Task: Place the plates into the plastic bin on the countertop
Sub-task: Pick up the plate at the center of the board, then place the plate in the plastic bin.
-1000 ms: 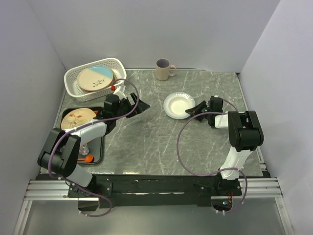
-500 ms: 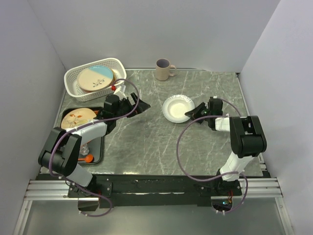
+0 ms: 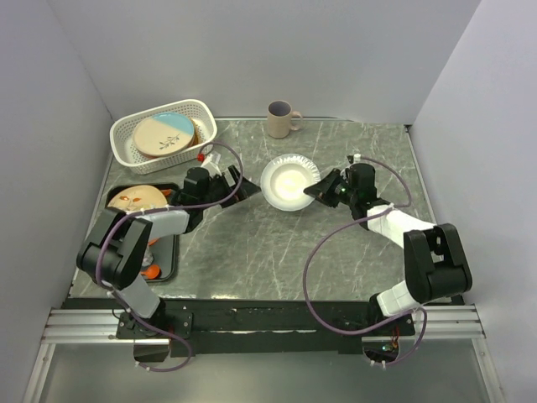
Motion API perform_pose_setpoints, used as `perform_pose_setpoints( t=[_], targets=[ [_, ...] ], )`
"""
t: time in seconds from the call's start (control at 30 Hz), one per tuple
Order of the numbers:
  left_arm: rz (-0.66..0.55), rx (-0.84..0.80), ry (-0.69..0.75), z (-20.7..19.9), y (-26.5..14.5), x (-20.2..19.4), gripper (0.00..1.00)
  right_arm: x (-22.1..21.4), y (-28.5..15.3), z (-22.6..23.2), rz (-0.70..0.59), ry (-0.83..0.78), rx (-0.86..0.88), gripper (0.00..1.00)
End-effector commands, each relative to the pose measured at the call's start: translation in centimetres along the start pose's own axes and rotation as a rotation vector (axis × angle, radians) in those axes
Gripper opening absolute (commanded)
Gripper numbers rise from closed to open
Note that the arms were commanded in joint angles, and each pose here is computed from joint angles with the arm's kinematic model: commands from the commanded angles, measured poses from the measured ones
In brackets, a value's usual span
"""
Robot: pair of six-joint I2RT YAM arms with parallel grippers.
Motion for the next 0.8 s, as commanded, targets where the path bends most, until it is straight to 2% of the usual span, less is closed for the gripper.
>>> perform_pose_setpoints(
  t=[0.0,0.27,0.4,0.5,0.53,0.6,0.63,0.73,0.77],
  targets=[
    [-0.006,-0.094,0.016,-2.3,1.1,0.6,0.99,0.7,-1.4,5.0,-0.046,-0.079,0.142,0.0],
    [-0.008,-0.119,0.007,-2.9,1.8,0.4,0.99,-1.4,-0.8,6.3,0.022,-0.098,0.171,0.0],
    [0.001,-0.122,0.01,-2.9,1.9,0.3,0.92,-2.0,-0.3,6.5,0.046,-0.099,0.181,0.0],
    [0.005,-0.135,0.011,-3.1,1.9,0.2,0.72,-2.6,0.0,6.5,0.068,-0.096,0.189,0.0],
    [0.008,-0.137,0.011,-3.1,1.9,0.2,0.56,-2.7,0.1,6.6,0.073,-0.098,0.192,0.0],
    [0.009,-0.141,0.01,-3.1,1.9,0.2,0.4,-2.8,0.3,6.7,0.08,-0.098,0.194,0.0],
    [0.013,-0.144,0.009,-3.1,1.9,0.1,0.21,-3.0,0.4,6.7,0.086,-0.1,0.196,0.0],
    [0.016,-0.135,0.004,-2.9,2.0,0.0,0.01,-3.2,0.6,6.7,0.102,-0.1,0.197,0.0],
    [0.018,-0.141,0.007,-3.0,2.0,0.0,0.01,-3.3,0.7,6.5,0.103,-0.098,0.193,0.0]
  ],
)
Point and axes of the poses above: each gripper's point midway between its finger pads, its own y axis out along the fingers, its own z axis along the line the jaws close on, x = y × z, the point moved 2 cm from there along -y, back along the fingers, and after that the axes turned 3 degrees about y, right-handed, at the moved point
